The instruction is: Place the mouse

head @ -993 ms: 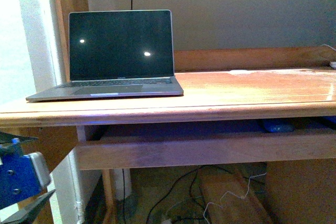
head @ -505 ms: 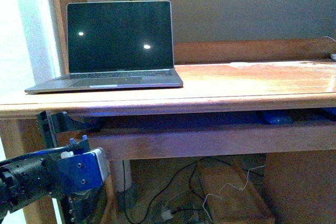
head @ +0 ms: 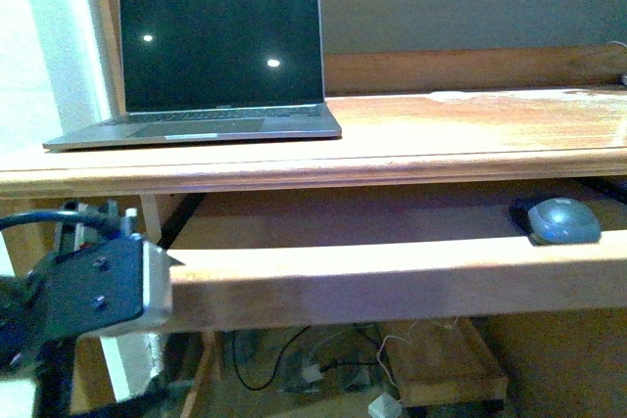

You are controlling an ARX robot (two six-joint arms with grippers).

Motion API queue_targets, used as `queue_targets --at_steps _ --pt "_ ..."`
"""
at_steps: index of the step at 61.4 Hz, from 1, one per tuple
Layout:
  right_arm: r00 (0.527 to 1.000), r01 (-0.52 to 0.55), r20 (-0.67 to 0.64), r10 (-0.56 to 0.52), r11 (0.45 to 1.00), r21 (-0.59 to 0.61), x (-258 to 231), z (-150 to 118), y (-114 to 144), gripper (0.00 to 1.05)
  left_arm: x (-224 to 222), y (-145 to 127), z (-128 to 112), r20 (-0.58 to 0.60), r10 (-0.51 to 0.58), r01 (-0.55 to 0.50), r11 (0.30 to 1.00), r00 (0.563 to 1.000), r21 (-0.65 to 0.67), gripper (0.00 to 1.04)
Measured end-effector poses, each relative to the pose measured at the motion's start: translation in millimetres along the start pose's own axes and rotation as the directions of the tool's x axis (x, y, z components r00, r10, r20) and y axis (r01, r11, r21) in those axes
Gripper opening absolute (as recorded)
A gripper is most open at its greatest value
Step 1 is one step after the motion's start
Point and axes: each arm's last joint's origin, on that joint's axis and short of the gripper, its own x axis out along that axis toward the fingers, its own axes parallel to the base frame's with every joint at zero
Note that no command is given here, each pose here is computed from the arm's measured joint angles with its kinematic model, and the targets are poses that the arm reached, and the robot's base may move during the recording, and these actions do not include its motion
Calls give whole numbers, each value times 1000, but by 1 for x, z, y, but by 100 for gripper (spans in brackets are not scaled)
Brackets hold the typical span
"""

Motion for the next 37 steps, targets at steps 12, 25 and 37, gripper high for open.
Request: queue_targets --at_steps 12,25,37 --pt "1000 0 0 0 1000 0 0 0 0 97 -33 -34 30 153 -89 122 967 984 -222 97" --pt "1000 0 0 0 1000 0 0 0 0 97 -63 -45 67 270 54 120 800 961 -588 97" --pt "1000 1 0 -1 1000 0 0 0 0 97 -109 -30 100 185 361 -28 512 914 -859 97"
